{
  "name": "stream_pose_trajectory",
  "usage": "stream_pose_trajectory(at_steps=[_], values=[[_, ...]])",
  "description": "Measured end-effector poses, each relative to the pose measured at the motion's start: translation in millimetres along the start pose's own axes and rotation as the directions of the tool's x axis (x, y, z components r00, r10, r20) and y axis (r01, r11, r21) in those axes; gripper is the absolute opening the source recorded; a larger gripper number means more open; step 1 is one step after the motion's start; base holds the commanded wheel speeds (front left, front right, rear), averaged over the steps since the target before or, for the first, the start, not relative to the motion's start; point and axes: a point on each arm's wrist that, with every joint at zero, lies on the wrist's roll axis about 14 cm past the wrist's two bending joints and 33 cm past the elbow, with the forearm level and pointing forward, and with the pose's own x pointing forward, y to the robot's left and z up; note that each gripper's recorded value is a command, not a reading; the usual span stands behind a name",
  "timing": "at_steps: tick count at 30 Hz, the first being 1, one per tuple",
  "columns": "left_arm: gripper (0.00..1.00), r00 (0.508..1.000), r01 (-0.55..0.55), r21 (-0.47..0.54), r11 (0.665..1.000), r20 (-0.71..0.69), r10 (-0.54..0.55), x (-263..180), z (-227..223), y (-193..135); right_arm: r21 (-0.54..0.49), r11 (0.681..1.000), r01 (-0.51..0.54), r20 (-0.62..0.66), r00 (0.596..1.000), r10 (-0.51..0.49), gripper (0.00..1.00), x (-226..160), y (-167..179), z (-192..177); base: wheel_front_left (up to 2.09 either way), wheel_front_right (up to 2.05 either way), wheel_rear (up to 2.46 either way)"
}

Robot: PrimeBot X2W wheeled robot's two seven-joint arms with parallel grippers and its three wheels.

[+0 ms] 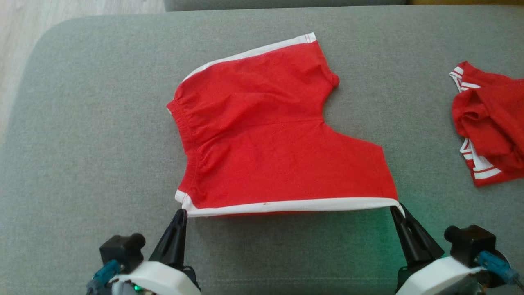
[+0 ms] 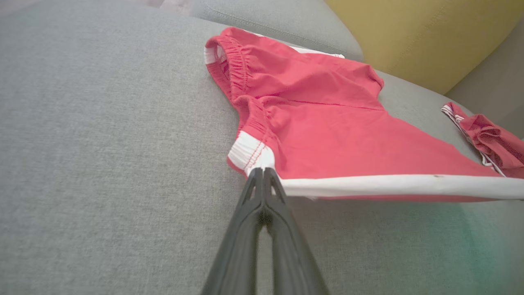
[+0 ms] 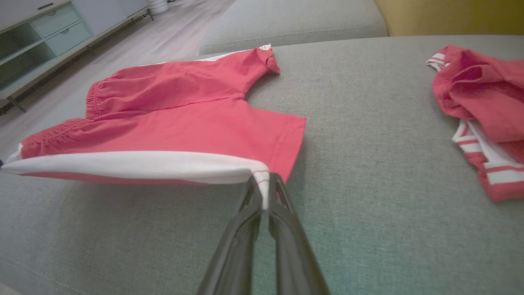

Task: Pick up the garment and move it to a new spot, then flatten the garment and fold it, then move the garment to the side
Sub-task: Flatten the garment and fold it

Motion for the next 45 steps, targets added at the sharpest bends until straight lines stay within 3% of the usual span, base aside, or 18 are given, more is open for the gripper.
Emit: stream_pose_trajectory(at_steps=[11,20,33,45], values=[[0.00,1.000,0.018,0.019,1.000,0.009,-0.018,6,18,-3,-0.011,1.000,-0.001,-0.001,1.000,0.001,0.00,7,-3,9,0.00,0.00,0.00],[0.00,0.995,0.084,0.034,0.996,0.044,-0.086,75,57,-2,-0.163,0.983,-0.083,0.043,0.995,0.091,0.00,84,-13,59,0.00,0.00,0.00],[0.00,0.988,0.076,0.032,0.997,0.134,-0.080,170,101,14,-0.223,0.960,-0.170,0.063,0.980,0.188,0.00,207,-4,108,0.00,0.00,0.00],[0.00,0.999,0.037,0.027,0.999,0.010,-0.038,210,69,34,-0.211,0.956,-0.204,0.027,0.976,0.214,0.02,264,7,103,0.00,0.00,0.00]])
